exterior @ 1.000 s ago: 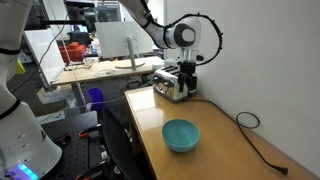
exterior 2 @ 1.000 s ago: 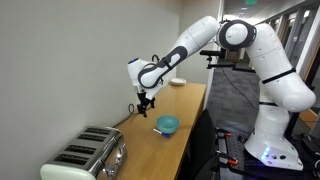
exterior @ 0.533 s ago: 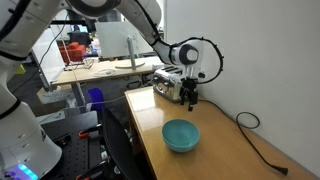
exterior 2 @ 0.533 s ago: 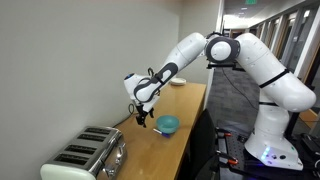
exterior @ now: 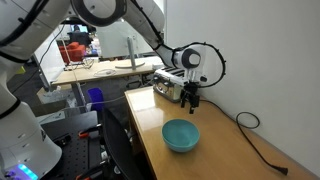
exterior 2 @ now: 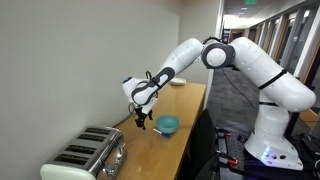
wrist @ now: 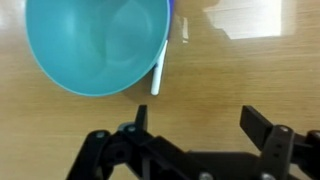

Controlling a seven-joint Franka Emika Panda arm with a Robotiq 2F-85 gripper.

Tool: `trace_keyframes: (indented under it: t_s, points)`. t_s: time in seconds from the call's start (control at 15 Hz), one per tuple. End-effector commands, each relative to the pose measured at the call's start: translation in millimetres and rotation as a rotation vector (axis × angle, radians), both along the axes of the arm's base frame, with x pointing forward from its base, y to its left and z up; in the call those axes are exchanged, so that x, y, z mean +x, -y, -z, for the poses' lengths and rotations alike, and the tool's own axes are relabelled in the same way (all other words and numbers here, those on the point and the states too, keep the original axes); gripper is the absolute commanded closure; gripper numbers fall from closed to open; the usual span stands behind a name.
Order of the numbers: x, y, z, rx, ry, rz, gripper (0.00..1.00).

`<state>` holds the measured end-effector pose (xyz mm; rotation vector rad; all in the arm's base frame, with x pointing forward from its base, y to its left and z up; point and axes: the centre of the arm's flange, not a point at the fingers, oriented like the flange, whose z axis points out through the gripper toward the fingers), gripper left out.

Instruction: Put the blue pen inside the light blue bowl

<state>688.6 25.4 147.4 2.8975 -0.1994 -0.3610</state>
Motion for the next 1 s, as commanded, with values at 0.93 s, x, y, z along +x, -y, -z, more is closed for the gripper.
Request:
trace_keyframes:
  t_s: [0.93]
  points:
    - [19,25,40,-0.019,-0.02,0.04,0.0]
